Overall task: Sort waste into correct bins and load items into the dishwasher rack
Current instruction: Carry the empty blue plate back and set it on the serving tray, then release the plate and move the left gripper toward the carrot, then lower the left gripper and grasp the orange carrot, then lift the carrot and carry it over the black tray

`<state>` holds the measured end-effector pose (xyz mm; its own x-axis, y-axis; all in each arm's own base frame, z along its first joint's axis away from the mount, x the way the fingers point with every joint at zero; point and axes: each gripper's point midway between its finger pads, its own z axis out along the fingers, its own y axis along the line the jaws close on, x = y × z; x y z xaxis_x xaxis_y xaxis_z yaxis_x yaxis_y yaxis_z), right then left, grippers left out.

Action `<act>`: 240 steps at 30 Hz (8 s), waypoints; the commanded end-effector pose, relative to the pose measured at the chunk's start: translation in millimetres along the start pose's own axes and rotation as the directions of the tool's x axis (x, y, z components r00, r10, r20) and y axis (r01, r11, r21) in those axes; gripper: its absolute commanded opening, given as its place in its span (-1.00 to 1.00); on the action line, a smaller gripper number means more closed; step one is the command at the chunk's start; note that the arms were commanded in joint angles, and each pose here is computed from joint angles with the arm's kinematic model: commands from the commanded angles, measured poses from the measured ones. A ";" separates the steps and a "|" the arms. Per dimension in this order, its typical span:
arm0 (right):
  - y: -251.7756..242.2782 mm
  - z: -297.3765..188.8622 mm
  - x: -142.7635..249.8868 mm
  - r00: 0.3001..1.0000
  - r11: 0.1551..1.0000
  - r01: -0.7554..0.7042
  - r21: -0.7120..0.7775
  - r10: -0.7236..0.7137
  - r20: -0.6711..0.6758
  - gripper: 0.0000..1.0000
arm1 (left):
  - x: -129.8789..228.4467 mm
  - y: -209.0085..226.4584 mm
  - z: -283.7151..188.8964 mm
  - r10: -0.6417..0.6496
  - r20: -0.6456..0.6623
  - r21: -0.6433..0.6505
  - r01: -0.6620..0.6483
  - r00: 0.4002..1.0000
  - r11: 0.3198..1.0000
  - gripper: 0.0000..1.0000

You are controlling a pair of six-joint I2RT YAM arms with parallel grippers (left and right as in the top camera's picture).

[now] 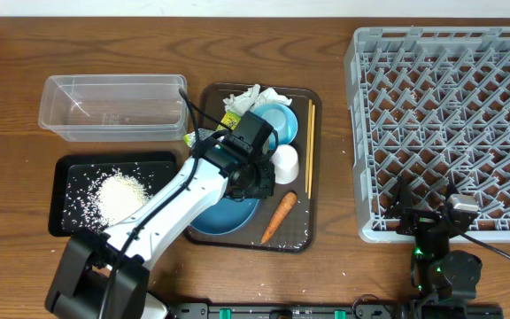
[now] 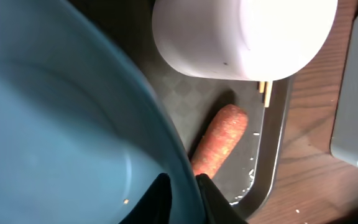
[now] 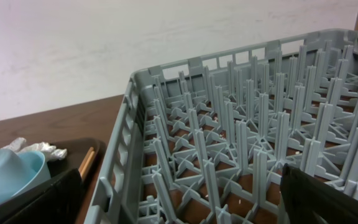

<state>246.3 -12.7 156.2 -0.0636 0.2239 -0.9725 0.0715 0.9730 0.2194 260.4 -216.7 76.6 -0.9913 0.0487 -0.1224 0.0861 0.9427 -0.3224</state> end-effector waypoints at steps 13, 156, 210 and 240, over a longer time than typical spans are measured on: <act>-3.7 -0.4 -0.9 1.000 1.000 0.006 0.014 -0.006 0.005 0.99 | -20.4 -18.5 -28.8 0.038 0.092 0.049 -0.042 0.995 0.998 0.07; -3.7 -0.4 -0.9 1.000 1.000 0.006 0.014 -0.006 0.005 0.99 | 58.5 -45.0 66.2 0.682 -0.150 -0.105 -0.697 0.716 0.709 0.56; -3.7 -0.4 -0.9 1.000 1.000 0.006 0.014 -0.006 0.005 0.98 | 62.5 -45.8 73.2 0.608 -0.136 -0.132 -0.622 0.782 0.772 -0.09; -3.7 -0.4 -0.9 1.000 1.000 0.006 0.014 -0.006 0.005 0.99 | -9.9 -40.9 -89.9 0.403 0.366 -0.169 -0.366 0.839 0.915 -0.53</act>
<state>246.3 -12.7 156.2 -0.0637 0.2236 -0.9726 0.0714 0.9731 0.2190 231.8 -253.7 144.4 -0.7545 0.4310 -0.4949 0.5531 0.8236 -0.1259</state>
